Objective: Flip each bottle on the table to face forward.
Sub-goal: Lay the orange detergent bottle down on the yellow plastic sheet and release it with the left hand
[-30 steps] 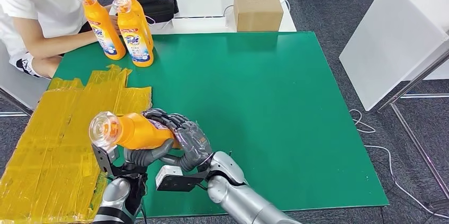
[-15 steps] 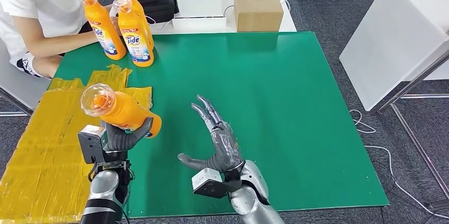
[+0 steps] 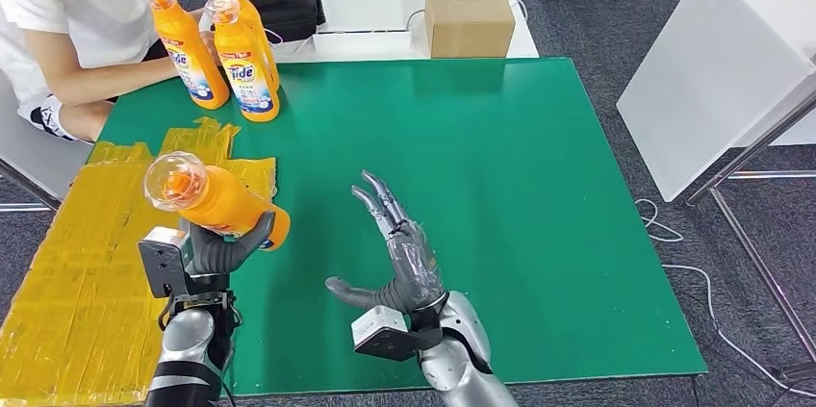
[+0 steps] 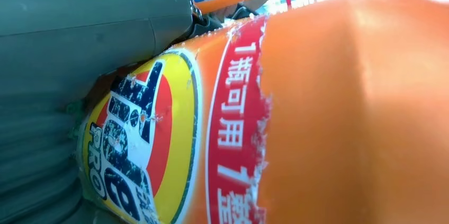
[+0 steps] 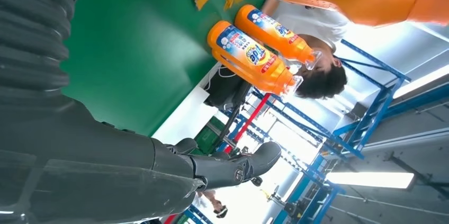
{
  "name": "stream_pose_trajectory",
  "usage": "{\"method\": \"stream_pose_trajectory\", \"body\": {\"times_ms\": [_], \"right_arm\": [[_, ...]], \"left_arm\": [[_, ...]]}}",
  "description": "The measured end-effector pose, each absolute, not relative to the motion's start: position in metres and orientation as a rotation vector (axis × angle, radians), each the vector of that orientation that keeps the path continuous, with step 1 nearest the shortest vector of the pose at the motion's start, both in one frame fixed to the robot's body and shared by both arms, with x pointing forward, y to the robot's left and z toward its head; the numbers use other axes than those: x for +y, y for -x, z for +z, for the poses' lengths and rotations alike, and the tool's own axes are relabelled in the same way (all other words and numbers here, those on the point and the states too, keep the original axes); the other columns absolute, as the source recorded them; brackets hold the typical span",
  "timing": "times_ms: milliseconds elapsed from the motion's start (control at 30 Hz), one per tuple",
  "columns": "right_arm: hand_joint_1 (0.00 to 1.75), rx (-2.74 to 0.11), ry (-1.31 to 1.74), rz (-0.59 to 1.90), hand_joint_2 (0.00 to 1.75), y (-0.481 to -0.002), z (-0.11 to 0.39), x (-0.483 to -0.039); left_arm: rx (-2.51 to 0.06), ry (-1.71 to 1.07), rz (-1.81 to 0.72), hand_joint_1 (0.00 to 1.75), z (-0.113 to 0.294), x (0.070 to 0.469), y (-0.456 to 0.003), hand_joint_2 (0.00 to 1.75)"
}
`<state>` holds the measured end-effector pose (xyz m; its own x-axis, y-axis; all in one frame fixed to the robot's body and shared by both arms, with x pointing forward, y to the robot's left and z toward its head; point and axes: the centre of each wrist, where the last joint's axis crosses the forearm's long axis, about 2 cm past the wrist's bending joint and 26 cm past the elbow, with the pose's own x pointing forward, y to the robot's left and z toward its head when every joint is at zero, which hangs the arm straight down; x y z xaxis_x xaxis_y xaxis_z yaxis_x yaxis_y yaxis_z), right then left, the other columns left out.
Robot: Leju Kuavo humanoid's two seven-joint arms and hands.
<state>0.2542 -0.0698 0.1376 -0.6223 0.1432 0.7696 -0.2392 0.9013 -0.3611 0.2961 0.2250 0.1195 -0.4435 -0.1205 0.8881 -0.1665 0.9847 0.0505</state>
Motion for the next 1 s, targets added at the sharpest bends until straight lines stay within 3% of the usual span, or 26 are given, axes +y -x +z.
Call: {"method": "stream_pose_trajectory", "body": {"times_ms": [100,200,333,400,567,767,1000], "right_arm": [[0.0,-2.191,-0.037,0.472,0.0,-0.254,0.142,-0.081],[0.0,-2.209,-0.013,0.358,0.0,-0.255,0.148,-0.099],[0.0,-2.225,-0.035,0.177,1.75,-0.255,0.155,-0.127],[0.0,-2.227,-0.068,0.089,1.75,-0.256,0.156,-0.142],[0.0,-2.228,-0.098,0.007,1.75,-0.261,0.15,-0.171],[0.0,-2.236,-0.077,0.017,1.75,-0.264,0.148,-0.181],[0.0,-2.234,-0.067,0.026,1.75,-0.265,0.146,-0.185]], "left_arm": [[-2.038,-0.511,-0.025,1.75,0.121,0.23,-0.296,1.75],[-2.024,-0.892,-0.173,1.75,0.123,0.236,-0.298,1.75],[-1.91,-1.336,-0.618,1.75,0.123,0.253,-0.303,1.75],[-1.755,-1.456,-0.731,1.75,0.118,0.266,-0.308,1.75],[-1.302,-1.605,-0.65,1.75,0.097,0.28,-0.331,1.75],[-1.311,-1.613,-1.054,1.75,0.065,0.294,-0.326,1.75],[-1.262,-1.617,-1.192,1.75,0.053,0.315,-0.323,1.75]]}}
